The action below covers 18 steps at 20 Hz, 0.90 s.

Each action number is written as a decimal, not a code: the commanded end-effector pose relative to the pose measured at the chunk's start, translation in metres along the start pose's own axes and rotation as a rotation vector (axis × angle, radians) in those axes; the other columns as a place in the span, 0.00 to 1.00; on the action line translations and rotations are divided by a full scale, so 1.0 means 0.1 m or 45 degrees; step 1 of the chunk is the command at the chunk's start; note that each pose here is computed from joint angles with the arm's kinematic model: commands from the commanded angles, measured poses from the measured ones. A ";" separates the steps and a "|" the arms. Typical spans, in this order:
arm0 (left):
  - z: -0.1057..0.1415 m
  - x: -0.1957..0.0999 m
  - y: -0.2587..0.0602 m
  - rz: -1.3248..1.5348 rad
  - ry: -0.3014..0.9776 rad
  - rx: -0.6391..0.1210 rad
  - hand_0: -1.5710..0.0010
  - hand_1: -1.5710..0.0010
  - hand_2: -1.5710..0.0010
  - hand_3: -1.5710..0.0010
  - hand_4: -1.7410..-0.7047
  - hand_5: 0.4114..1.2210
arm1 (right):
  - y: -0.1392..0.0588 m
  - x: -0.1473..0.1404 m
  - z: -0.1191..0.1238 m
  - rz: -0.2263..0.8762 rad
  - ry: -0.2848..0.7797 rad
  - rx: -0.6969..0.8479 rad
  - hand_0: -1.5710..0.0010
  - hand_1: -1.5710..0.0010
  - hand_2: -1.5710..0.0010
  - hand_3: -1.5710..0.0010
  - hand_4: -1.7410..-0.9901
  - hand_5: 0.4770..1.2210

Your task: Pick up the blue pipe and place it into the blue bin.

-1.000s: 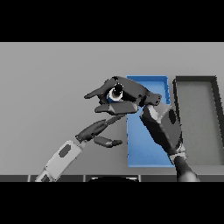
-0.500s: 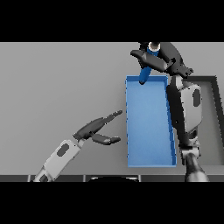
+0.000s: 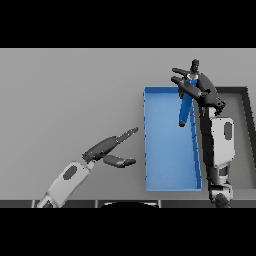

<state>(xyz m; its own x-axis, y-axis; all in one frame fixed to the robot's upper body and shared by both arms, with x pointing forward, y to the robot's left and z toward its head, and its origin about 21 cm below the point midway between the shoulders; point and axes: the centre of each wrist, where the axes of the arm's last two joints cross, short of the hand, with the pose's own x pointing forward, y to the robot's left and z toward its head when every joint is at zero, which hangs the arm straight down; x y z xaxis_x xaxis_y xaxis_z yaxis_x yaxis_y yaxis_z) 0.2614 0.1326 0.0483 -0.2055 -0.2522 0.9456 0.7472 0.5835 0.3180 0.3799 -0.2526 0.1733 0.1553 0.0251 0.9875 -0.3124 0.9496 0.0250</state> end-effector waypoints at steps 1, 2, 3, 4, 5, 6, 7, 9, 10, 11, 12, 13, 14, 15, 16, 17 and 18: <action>0.00 -0.01 0.02 -0.004 0.003 0.004 1.00 1.00 1.00 1.00 0.88 0.07 | -0.03 -0.13 0.01 -0.018 0.054 -0.045 0.00 0.00 0.00 0.00 0.32 1.00; 0.00 0.00 -0.01 0.001 -0.007 0.006 1.00 1.00 1.00 1.00 0.88 0.07 | -0.05 -0.24 0.02 -0.011 0.116 -0.090 0.00 0.00 0.00 0.00 0.32 1.00; -0.01 0.01 0.00 -0.002 -0.002 0.005 1.00 1.00 1.00 1.00 0.88 0.07 | -0.07 -0.34 0.06 0.006 0.167 -0.110 0.00 0.00 0.00 0.14 0.26 1.00; 0.02 -0.01 0.02 -0.004 0.000 0.013 1.00 1.00 1.00 1.00 0.88 0.07 | -0.07 -0.43 0.08 0.015 0.213 -0.124 0.00 0.00 0.00 0.31 0.21 1.00; -0.01 0.01 -0.02 0.007 -0.004 0.009 1.00 1.00 1.00 1.00 0.88 0.07 | -0.06 -0.51 0.12 0.039 0.255 -0.116 0.00 0.00 0.00 0.25 0.23 1.00; -0.01 0.02 -0.03 0.002 -0.007 0.002 1.00 1.00 1.00 1.00 0.88 0.08 | -0.06 -0.60 0.13 0.045 0.305 -0.119 0.00 0.00 0.00 0.34 0.18 1.00; -0.04 0.02 -0.03 -0.005 0.009 0.004 1.00 1.00 1.00 1.00 0.88 0.08 | -0.03 -0.68 0.15 0.067 0.350 -0.127 0.00 0.00 0.00 0.46 0.15 1.00; -0.07 0.04 0.00 -0.010 0.006 0.007 1.00 1.00 1.00 1.00 0.88 0.08 | -0.02 -0.79 0.18 0.088 0.444 -0.141 0.00 0.00 0.00 0.45 0.16 0.96; -0.05 0.03 0.00 -0.003 0.004 0.007 1.00 1.00 1.00 1.00 0.88 0.08 | -0.02 -0.86 0.17 0.070 0.510 -0.154 0.00 0.00 0.00 0.36 0.21 0.97; -0.04 0.03 0.00 -0.001 0.004 0.003 1.00 1.00 1.00 1.00 0.88 0.08 | 0.01 -0.94 0.16 0.024 0.572 -0.176 0.07 0.12 0.15 0.49 0.28 0.96; -0.07 0.04 -0.03 -0.008 0.005 0.001 1.00 1.00 1.00 1.00 0.88 0.08 | 0.01 -0.97 0.15 -0.008 0.625 -0.173 0.25 0.30 0.32 0.59 0.35 0.94; -0.03 0.03 -0.04 -0.007 -0.005 0.000 1.00 1.00 1.00 1.00 0.88 0.08 | 0.01 -0.97 0.16 -0.035 0.673 -0.168 0.40 0.44 0.46 0.67 0.45 0.92; -0.01 0.03 -0.05 -0.006 -0.010 0.001 1.00 1.00 1.00 1.00 0.88 0.08 | 0.03 -0.95 0.15 -0.051 0.711 -0.168 0.52 0.55 0.57 0.74 0.53 0.93; -0.02 0.05 -0.08 -0.003 -0.005 -0.003 1.00 1.00 1.00 1.00 0.88 0.08 | 0.01 -0.93 0.16 -0.053 0.731 -0.165 0.62 0.64 0.65 0.79 0.58 0.95; -0.01 0.06 -0.06 -0.001 -0.005 0.008 1.00 1.00 1.00 1.00 0.88 0.08 | 0.06 -0.91 0.17 0.010 0.738 -0.111 0.69 0.71 0.72 0.83 0.63 0.89; 0.00 0.06 -0.04 -0.009 0.005 0.011 1.00 1.00 1.00 1.00 0.88 0.08 | 0.07 -0.88 0.19 0.086 0.733 -0.070 0.76 0.77 0.78 0.87 0.67 0.82; 0.00 0.05 -0.05 -0.007 0.001 0.008 1.00 1.00 1.00 1.00 0.88 0.08 | 0.07 -0.84 0.20 0.190 0.733 -0.031 0.80 0.82 0.82 0.89 0.70 0.76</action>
<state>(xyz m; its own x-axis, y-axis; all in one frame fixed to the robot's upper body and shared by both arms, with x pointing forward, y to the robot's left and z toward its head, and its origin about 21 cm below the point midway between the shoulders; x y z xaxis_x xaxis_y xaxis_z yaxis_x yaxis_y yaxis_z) 0.2563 0.1288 0.0513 -0.2084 -0.2562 0.9439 0.7424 0.5868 0.3232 0.3463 -0.2544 0.0937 0.5950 0.3174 0.7384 -0.3503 0.9293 -0.1172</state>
